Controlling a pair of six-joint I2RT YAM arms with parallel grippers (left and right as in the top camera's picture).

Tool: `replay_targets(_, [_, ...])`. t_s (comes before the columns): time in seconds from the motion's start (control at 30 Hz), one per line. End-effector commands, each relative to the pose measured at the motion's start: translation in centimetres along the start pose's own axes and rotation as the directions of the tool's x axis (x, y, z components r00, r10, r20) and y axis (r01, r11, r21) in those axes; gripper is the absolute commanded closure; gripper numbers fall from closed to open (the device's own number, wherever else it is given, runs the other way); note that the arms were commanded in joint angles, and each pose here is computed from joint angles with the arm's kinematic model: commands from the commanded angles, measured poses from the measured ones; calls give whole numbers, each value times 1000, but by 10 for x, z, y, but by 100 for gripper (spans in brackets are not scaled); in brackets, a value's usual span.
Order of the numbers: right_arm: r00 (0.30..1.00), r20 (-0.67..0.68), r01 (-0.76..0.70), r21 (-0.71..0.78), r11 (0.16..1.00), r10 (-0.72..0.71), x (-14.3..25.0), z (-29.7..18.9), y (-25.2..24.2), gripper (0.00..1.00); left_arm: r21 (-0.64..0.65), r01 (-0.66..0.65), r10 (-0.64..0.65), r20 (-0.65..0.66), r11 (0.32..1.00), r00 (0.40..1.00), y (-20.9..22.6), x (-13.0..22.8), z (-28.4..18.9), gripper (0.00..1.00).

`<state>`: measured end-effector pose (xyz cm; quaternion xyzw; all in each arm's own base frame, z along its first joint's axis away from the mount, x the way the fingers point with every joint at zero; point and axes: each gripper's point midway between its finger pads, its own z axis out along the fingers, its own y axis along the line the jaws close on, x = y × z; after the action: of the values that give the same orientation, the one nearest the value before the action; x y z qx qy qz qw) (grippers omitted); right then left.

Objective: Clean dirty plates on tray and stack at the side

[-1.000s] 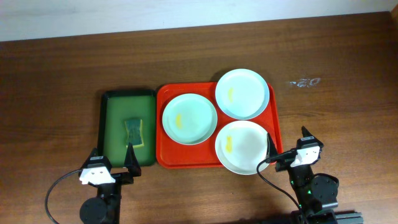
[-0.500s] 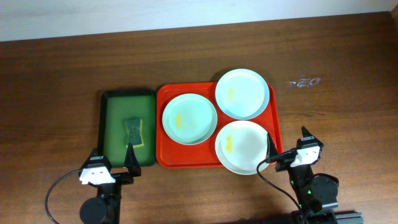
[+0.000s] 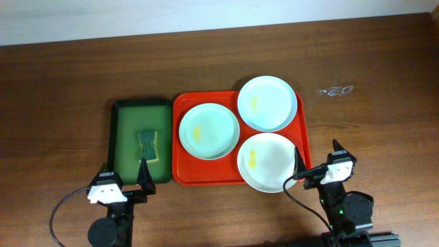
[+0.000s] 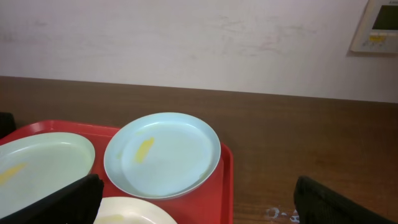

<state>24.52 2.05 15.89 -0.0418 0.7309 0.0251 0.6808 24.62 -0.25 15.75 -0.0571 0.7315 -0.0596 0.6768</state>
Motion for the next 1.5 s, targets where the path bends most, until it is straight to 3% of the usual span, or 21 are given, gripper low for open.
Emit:
replay_targets(0.0, [1000, -5, -9, 14, 1000, 9, 3, 0, -3, 2, -11, 1, -1, -3, 1000, 1000, 2, 1, 0, 1])
replay_targets(0.4, [1000, -8, -19, 50, 999, 19, 4, 0, -9, 2, -35, -1, 2, 4, 999, 1000, 6, 0, 0, 1])
replay_targets(0.5, [996, -2, -92, 49, 995, 92, 2, 0, -9, 2, 134, 4, -4, 1, 991, 1000, -25, -8, -4, 1])
replay_targets(0.6, [995, 42, -90, -6, 996, 90, -36, -10, 0, 2, 154, 0, -3, 23, 988, 1000, -37, -66, -26, 1])
replay_targets(0.67, [994, 62, -89, -9, 996, 89, -86, -27, -1, 1, 128, -8, 8, -2, 992, 1000, -43, -125, -42, 1])
replay_targets(0.73, [995, 46, -89, -10, 996, 90, -133, -36, -1, 2, 117, -17, 27, -81, 993, 996, -50, -168, -44, 1])
replay_targets(0.77, [996, -7, -92, -25, 995, 91, -160, -36, 2, 2, 104, -22, 41, -186, 994, 982, -55, -193, -40, 1])
replay_targets(0.83, [981, -167, -112, -84, 990, 97, -194, -24, 12, 2, 88, -47, 78, -398, 995, 914, -57, -206, -28, 1])
replay_targets(0.87, [943, -317, -151, -131, 980, 102, -204, -12, 23, 2, 61, -32, 61, -583, 998, 810, -56, -197, -21, 1])
replay_targets(0.9, [904, -414, -180, -147, 973, 105, -206, -5, 28, 2, 48, -24, 50, -671, 999, 740, -55, -188, -17, 1])
replay_targets(1.0, [683, -722, -332, -173, 927, 110, -183, 31, 50, 2, 27, 19, 13, -856, 999, 517, -54, -142, 22, 1])
replay_targets(1.07, [557, -824, -494, -227, 839, 105, -163, 41, 80, 2, 29, 65, -1, -907, 997, 421, -59, -117, 38, 1])
replay_targets(1.1, [485, -868, -550, -212, 808, 103, -147, 52, 87, 1, 15, 68, -11, -932, 998, 363, -57, -102, 46, 50])
replay_targets(1.13, [391, -915, -575, -158, 803, 100, -122, 63, 88, 54, -5, 67, -24, -958, 998, 286, -53, -83, 52, 95])
replay_targets(1.17, [316, -945, -581, -125, 805, 81, -103, 64, 93, 78, -21, 66, -35, -975, 998, 221, -51, -68, 54, 100])
replay_targets(1.2, [258, -965, -569, -109, 815, 51, -83, 67, 100, 83, -29, 48, -37, -984, 998, 176, -47, -53, 56, 100])
replay_targets(1.23, [209, -978, -540, -106, 835, 10, -63, 71, 109, 69, -31, 37, -36, -988, 999, 148, -45, -37, 59, 100])
replay_targets(1.27, [173, -985, -516, -111, 849, -23, -48, 74, 116, 54, -30, 36, -35, -990, 999, 135, -44, -24, 61, 89])
replay_targets(1.33, [117, -991, -481, -111, 870, -61, -21, 82, 130, 41, -38, 36, -42, -992, 999, 116, -41, -4, 61, 66])
replay_targets(1.4, [50, -999, -372, -39, 928, -22, 15, 95, 135, 41, -71, 38, -74, -993, 997, 96, -37, 15, 59, 59])
replay_targets(1.47, [56, -997, -270, -60, 961, -47, 49, 112, 148, 48, -81, 40, -85, -991, 996, 101, -36, 24, 62, 57])
